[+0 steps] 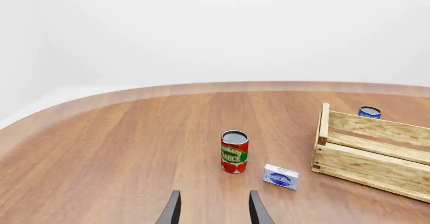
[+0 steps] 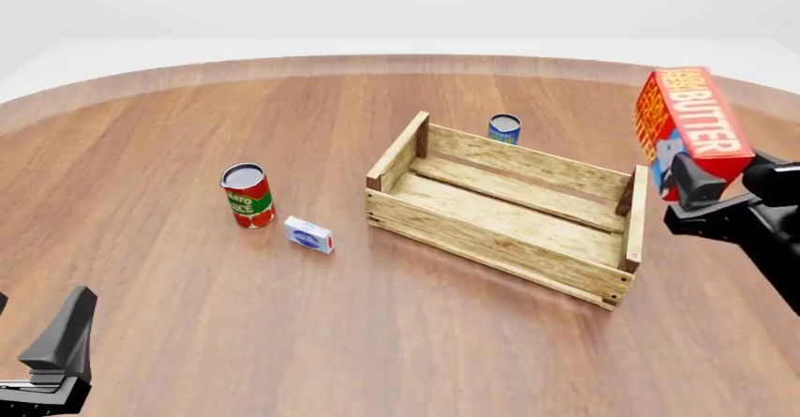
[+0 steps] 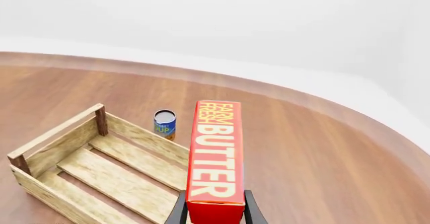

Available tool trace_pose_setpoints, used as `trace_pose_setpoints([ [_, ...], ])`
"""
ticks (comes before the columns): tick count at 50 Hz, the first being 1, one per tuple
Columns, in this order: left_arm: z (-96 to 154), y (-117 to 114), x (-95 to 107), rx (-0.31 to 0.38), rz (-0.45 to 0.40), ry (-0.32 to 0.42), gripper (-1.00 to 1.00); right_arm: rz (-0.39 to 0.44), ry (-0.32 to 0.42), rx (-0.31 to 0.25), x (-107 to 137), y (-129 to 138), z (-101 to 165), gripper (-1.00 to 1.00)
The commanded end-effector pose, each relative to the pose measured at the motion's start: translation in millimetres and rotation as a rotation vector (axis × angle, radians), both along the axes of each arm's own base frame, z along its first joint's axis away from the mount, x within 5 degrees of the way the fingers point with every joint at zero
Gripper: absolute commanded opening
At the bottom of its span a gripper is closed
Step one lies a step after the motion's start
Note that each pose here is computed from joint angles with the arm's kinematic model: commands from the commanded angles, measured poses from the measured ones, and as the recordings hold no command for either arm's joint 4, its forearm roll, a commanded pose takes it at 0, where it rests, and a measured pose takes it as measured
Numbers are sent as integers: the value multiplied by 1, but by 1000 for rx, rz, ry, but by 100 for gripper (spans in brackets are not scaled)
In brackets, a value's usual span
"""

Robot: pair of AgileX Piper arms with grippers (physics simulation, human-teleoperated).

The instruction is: Pick up the butter and put it in the tray.

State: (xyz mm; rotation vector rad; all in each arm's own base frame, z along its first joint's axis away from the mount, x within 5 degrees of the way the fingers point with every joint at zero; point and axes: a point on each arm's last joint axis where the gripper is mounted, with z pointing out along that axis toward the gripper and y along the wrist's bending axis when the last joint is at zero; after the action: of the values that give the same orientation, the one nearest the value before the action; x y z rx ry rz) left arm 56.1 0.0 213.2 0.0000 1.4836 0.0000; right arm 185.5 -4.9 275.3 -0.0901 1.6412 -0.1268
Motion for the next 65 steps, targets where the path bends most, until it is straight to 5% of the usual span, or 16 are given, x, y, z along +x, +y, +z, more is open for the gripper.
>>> trace_pose_setpoints([
  [1, 0, 0, 0, 0, 0, 0, 100, 49, -27, -1, 11, 9, 6, -100],
  [65, 0, 0, 0, 0, 0, 0, 100, 182, 21, 11, 19, 37, -4, -100],
])
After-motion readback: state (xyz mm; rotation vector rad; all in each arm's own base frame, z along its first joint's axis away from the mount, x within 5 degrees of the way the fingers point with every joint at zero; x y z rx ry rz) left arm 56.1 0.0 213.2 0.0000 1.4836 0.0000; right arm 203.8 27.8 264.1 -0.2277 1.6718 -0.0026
